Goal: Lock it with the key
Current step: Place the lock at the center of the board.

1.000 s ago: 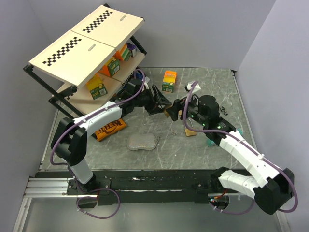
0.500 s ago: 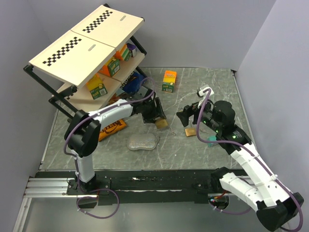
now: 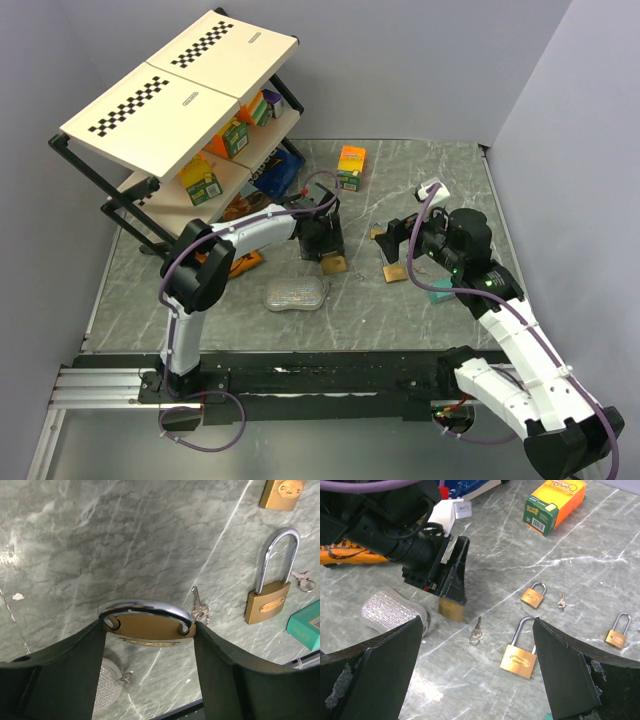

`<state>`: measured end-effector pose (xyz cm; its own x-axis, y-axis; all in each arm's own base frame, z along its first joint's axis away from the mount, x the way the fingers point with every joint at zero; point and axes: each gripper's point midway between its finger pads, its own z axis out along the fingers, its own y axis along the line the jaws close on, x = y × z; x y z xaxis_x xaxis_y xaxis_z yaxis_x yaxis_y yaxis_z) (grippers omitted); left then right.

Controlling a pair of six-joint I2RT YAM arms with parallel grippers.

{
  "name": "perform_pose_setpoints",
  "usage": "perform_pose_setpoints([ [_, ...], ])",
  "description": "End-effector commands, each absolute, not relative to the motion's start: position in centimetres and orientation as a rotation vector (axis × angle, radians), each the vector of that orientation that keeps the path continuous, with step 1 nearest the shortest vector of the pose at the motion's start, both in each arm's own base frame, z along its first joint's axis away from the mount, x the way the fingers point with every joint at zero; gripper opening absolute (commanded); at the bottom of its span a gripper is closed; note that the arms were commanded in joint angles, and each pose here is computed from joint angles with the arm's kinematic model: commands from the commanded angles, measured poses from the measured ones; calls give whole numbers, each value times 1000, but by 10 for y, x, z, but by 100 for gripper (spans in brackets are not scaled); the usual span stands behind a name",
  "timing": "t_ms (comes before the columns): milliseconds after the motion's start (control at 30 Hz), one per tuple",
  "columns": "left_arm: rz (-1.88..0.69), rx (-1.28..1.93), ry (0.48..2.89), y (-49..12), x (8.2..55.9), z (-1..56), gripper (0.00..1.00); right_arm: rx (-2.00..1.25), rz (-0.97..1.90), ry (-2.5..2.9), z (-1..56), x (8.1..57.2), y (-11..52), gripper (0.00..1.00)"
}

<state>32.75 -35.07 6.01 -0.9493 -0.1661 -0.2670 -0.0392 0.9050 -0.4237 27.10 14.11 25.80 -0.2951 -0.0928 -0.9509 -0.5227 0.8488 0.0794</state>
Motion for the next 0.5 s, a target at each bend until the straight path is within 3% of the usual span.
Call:
perform_pose_setpoints([
  [0, -660, -163, 2747, -362, 326, 76, 1, -469, 453, 1828, 258, 271, 138, 99],
  [467, -558, -205, 2807, -349, 309, 47, 7, -458, 477, 1849, 249, 268, 137, 99],
])
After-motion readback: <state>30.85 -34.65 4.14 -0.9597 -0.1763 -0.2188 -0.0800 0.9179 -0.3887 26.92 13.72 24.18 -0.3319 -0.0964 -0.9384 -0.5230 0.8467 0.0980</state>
